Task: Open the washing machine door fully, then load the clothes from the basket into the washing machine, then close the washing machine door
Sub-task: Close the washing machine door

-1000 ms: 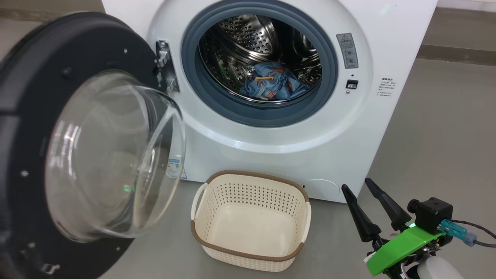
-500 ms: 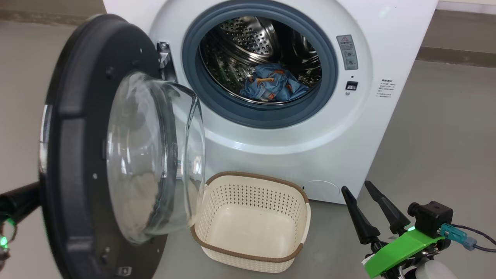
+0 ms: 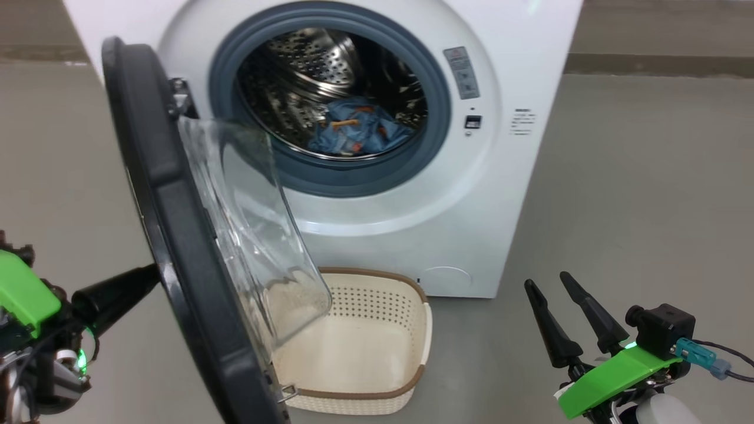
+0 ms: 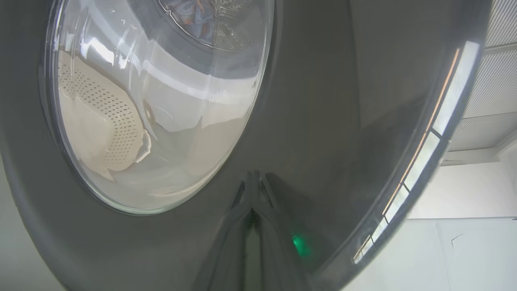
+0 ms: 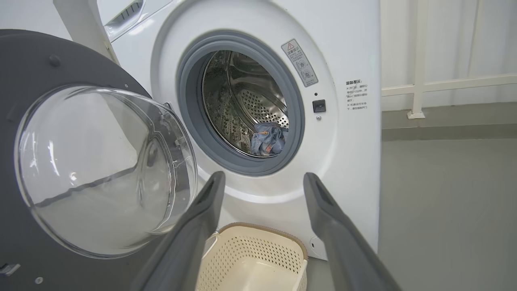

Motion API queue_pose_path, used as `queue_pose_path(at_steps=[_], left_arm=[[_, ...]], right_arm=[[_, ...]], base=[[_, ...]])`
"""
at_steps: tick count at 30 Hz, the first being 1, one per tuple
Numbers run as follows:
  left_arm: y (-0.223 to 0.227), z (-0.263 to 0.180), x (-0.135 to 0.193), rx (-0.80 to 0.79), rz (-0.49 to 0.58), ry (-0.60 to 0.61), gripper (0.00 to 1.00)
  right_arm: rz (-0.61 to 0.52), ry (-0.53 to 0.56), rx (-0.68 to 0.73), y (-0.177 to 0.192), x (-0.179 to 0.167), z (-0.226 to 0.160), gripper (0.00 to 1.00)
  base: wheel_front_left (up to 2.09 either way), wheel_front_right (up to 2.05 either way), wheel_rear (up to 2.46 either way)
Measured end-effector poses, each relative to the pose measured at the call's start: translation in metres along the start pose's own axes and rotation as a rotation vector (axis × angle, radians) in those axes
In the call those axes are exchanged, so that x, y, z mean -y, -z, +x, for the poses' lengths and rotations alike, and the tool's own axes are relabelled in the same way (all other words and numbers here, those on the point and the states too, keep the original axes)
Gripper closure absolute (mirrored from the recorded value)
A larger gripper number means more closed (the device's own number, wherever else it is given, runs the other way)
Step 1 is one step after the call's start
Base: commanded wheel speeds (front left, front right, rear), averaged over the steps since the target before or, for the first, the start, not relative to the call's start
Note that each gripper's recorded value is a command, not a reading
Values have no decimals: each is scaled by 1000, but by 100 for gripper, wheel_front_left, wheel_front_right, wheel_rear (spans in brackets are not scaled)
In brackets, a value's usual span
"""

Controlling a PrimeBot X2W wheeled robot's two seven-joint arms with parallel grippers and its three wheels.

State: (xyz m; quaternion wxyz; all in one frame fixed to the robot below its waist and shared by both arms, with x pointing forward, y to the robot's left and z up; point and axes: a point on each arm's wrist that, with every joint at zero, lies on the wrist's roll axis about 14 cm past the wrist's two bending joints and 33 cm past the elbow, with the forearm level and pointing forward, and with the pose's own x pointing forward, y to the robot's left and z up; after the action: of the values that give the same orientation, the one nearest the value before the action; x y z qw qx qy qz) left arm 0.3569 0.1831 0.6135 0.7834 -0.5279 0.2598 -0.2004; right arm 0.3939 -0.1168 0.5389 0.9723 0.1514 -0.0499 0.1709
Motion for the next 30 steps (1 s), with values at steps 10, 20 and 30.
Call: queue_pose_path(at_steps=[10,20,30], left_arm=[[21,54,20,-76,-22,77,100],[38,109,43,-147,-3,134,100],[51,143,52,-195,-7,164,100]], right_arm=[[-20,131,29,-12,40,-30,0],[-36,262,48,-21,75,-66,0],[-42,337,46,-22,93,-86,0]], base=[[0,0,0],[0,0,0],[0,0,0]])
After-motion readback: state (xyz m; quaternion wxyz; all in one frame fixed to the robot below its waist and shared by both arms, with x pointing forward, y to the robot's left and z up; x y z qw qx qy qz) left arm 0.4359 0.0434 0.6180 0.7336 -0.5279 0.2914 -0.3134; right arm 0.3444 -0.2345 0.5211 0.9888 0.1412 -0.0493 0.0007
